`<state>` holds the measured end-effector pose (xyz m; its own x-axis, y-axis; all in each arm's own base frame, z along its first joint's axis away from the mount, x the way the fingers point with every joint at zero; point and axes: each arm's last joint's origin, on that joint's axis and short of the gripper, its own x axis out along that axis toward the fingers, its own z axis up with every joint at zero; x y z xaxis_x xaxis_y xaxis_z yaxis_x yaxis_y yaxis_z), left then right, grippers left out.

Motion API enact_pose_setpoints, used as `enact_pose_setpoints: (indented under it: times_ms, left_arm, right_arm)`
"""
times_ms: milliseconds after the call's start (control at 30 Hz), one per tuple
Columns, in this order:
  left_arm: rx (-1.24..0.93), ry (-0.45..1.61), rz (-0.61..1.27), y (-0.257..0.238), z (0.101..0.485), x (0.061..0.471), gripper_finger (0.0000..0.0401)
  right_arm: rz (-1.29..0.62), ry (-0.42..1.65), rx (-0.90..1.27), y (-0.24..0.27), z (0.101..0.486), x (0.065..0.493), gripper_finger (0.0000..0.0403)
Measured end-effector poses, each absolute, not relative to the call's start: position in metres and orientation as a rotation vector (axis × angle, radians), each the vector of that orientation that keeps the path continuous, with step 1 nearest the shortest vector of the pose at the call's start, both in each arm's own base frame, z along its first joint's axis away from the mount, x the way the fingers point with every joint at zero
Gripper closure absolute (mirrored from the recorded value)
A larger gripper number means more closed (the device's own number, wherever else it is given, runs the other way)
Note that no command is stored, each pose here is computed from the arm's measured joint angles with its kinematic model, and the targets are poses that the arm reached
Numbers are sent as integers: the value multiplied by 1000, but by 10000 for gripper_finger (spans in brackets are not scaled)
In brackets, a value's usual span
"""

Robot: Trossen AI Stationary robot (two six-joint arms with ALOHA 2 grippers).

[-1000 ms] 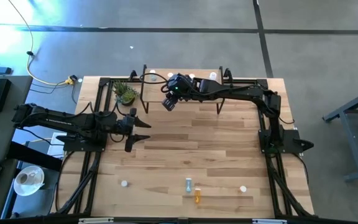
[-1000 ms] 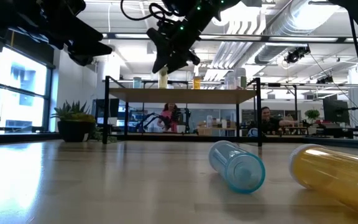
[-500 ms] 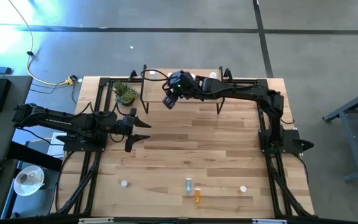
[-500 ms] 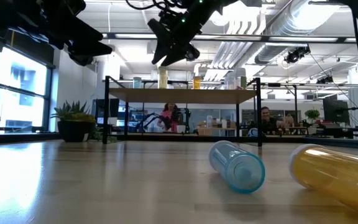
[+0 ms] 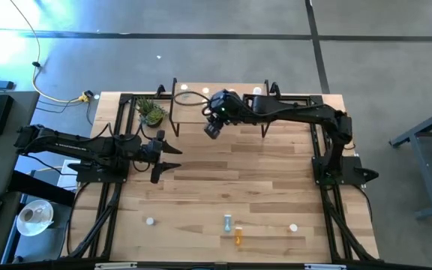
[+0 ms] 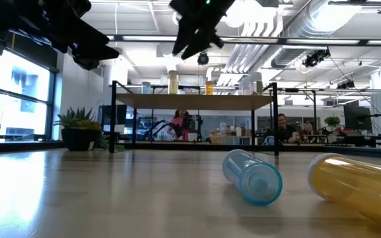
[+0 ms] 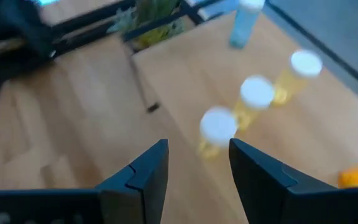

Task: Pick and place medicine bottles onto shelf by color
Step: Put the right orange pill bottle on the shelf aligned with the orange pill bottle

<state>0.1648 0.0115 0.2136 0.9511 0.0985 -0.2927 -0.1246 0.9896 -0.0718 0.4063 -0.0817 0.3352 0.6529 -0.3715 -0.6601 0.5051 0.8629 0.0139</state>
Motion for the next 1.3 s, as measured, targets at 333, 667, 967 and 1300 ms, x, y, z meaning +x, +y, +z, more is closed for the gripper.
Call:
enact_pose_setpoints:
  times_ms: [333, 667, 967, 1300]
  left_arm:
    - [-95, 293, 114, 12, 213, 165, 185]
    - [-97, 296, 114, 11, 213, 165, 185]
    - [-97, 293, 114, 11, 213, 165, 185]
    - [-97, 293, 114, 11, 213, 165, 185]
  right_arm:
    - [-405, 856, 274, -13, 342, 385, 242]
    - [-425, 1074, 254, 56, 330, 359, 242]
    - [-664, 1183, 147, 90, 325, 323, 242]
    - [-806, 1242, 124, 115, 298, 299, 242]
